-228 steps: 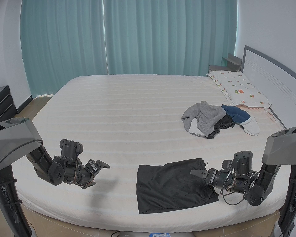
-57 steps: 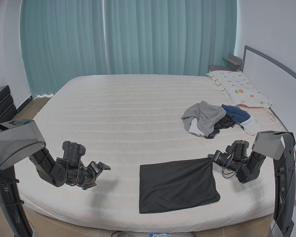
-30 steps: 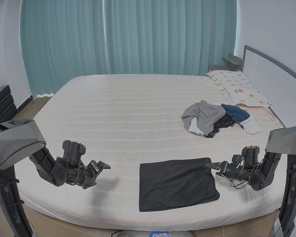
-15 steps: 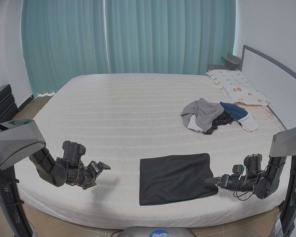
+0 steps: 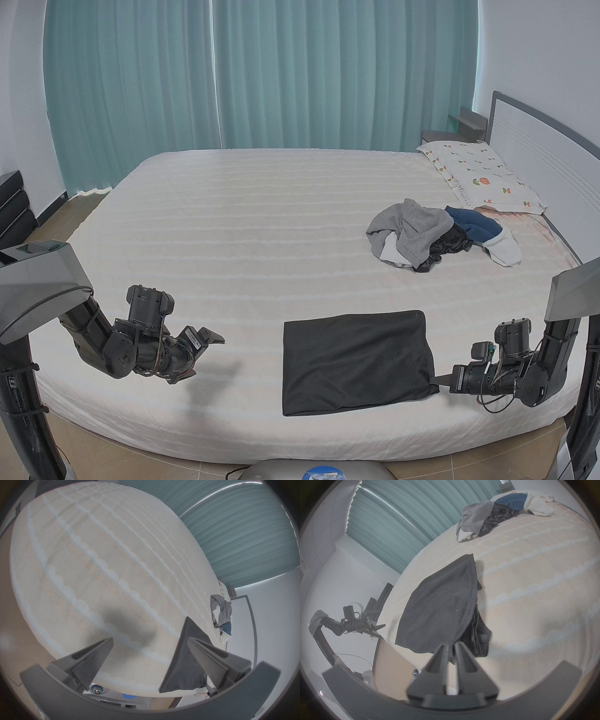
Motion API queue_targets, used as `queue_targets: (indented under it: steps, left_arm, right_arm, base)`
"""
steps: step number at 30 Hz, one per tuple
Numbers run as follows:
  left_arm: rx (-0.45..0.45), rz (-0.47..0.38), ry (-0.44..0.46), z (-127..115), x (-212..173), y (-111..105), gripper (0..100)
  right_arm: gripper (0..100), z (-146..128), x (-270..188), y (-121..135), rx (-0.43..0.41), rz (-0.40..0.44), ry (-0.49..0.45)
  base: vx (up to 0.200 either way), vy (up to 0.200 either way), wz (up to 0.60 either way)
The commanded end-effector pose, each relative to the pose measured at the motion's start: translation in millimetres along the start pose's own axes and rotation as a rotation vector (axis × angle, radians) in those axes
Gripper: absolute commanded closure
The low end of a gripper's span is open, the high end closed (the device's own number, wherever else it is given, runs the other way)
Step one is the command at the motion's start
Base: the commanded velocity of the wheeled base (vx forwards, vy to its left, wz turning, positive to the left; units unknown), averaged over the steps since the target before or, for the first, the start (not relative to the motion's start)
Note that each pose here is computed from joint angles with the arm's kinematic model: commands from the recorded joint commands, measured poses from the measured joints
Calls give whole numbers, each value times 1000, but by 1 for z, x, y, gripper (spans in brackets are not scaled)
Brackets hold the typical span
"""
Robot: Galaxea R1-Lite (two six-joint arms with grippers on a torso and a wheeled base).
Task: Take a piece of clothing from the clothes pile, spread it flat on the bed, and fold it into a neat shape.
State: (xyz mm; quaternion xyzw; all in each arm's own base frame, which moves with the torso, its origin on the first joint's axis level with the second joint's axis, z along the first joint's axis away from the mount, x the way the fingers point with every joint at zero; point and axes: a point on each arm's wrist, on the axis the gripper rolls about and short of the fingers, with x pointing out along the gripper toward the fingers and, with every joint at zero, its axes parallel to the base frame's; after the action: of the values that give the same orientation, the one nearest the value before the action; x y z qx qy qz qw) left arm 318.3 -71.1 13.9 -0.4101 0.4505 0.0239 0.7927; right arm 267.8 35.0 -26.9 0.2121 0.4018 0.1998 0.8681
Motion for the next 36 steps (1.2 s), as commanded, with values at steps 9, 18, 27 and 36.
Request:
queue_targets:
  steps: [9, 18, 27, 36]
  left_arm:
    - [-1, 1, 0, 0, 0, 0, 0]
    - [-1, 1, 0, 0, 0, 0, 0]
    - [-1, 1, 0, 0, 0, 0, 0]
    - [-1, 1, 0, 0, 0, 0, 0]
  right_arm:
    - [100, -2, -8, -14, -41, -42, 3]
    - [100, -10, -7, -24, -101, -65, 37]
    - [100, -11, -6, -35, -138, -111, 36]
    - [0, -12, -5, -35, -139, -109, 39]
  base:
    - [0, 0, 0]
    - [0, 0, 0]
    - [0, 0, 0]
    - [0, 0, 0]
